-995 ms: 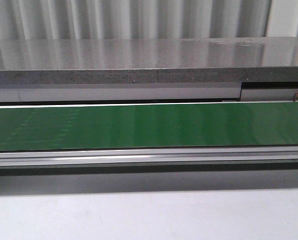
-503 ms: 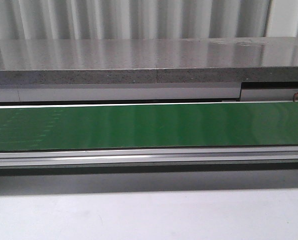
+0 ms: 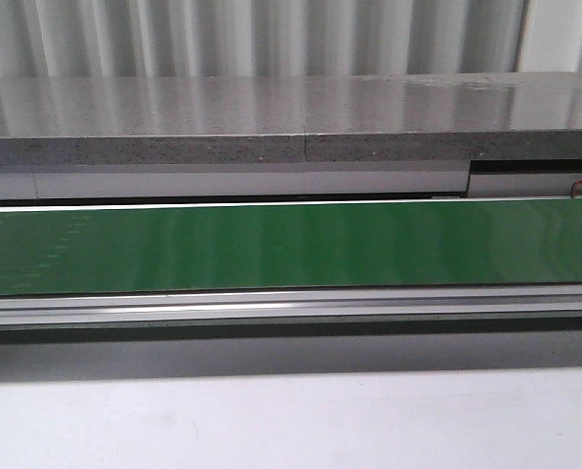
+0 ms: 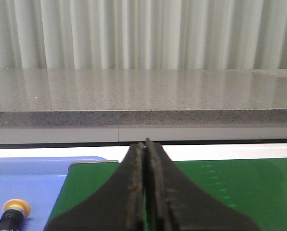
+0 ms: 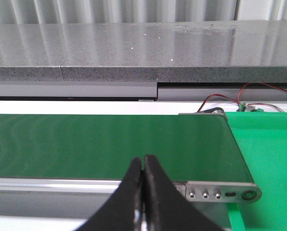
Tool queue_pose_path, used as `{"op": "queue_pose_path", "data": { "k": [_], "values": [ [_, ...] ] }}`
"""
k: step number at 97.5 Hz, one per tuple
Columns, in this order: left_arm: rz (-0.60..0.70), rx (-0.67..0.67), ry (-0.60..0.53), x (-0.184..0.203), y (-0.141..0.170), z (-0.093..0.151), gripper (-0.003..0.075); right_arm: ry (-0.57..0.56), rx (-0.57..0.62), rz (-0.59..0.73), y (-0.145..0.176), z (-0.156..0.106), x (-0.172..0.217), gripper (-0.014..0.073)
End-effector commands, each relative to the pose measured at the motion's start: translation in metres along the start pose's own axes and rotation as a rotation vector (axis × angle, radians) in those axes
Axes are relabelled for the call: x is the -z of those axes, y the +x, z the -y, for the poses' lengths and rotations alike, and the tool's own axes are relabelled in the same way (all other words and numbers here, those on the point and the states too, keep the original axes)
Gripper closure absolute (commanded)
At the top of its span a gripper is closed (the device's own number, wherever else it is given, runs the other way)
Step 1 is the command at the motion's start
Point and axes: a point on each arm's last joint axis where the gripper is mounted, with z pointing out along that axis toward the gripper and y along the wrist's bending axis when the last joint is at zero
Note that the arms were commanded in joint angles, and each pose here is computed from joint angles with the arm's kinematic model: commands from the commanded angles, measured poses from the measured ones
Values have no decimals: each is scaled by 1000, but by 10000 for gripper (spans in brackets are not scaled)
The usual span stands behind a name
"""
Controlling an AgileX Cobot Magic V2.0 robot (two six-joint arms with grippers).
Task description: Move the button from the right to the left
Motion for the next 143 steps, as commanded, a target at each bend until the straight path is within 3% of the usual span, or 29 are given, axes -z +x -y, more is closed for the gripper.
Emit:
{"op": "queue_pose_path", "data": {
  "k": [1,33,143],
  "values": [
    [87,17,0,3,-1,0,740,-6,14,140,-13,-1,3,663],
    [87,17,0,3,-1,0,740,-9,14,190,-3,0,-1,663],
    [87,17,0,3,-1,0,740,-8,14,176,-2,0,-1,663]
  ]
}}
